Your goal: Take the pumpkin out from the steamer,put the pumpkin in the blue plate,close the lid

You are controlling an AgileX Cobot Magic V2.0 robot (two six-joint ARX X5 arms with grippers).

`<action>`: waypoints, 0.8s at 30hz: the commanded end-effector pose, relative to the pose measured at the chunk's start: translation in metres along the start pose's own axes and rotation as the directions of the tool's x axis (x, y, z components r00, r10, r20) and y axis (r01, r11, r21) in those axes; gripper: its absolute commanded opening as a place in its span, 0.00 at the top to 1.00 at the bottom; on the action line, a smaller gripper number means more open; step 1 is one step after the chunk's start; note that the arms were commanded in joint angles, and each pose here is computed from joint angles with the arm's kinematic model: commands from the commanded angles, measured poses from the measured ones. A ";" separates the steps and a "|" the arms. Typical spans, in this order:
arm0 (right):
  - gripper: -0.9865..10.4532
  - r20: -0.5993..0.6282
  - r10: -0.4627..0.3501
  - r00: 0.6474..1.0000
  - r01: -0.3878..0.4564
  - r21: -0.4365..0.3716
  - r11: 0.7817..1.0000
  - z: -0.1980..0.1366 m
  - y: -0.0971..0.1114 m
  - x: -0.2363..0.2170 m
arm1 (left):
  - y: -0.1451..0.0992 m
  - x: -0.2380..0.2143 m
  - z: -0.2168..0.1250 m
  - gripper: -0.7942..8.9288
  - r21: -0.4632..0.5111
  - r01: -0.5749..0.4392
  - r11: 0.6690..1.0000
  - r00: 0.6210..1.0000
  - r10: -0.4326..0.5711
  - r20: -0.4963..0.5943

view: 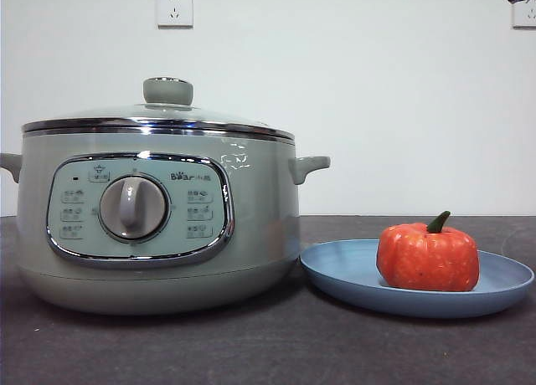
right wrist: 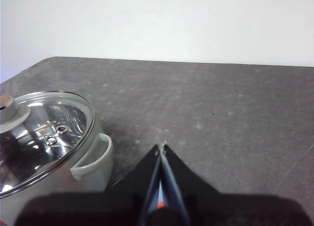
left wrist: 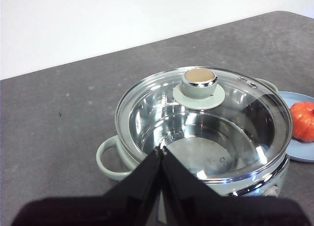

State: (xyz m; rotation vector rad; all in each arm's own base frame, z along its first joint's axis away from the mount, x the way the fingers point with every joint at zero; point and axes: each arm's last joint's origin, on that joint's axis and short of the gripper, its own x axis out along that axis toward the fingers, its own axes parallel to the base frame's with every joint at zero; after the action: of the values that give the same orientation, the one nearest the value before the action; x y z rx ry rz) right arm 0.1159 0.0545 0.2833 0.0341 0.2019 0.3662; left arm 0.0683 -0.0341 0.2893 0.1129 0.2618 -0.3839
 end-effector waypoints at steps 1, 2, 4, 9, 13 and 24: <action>0.91 0.001 -0.002 1.000 0.002 0.009 1.000 -0.002 0.000 0.001 | 0.000 0.000 0.000 0.92 -0.011 0.000 1.000 1.000 0.000 0.010; 0.91 0.001 -0.002 1.000 0.002 0.009 1.000 -0.002 0.000 0.001 | 0.000 0.000 0.000 0.92 -0.011 0.000 1.000 1.000 0.000 0.010; 0.91 0.000 -0.002 1.000 0.002 0.009 1.000 -0.002 0.000 0.001 | 0.001 -0.003 -0.001 0.92 -0.004 -0.011 1.000 1.000 0.011 0.010; 0.91 -0.001 -0.002 1.000 0.002 0.009 1.000 -0.002 0.000 0.001 | 0.011 -0.021 -0.009 0.92 -0.044 -0.145 0.988 0.988 0.147 0.043; 0.91 0.000 -0.002 1.000 0.002 0.009 1.000 -0.002 0.000 0.001 | 0.018 -0.030 -0.017 0.92 -0.096 -0.307 0.947 0.943 0.317 0.105; 0.91 -0.001 -0.001 1.000 0.001 0.009 1.000 -0.002 0.000 0.001 | 0.035 0.020 -0.087 0.92 -0.142 -0.422 0.895 0.891 0.439 0.117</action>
State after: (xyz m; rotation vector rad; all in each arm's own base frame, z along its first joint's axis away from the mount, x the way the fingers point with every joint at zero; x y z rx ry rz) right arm 0.1159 0.0545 0.2833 0.0341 0.2019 0.3662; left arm 0.0761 0.0042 0.2113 0.0265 0.1020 0.0779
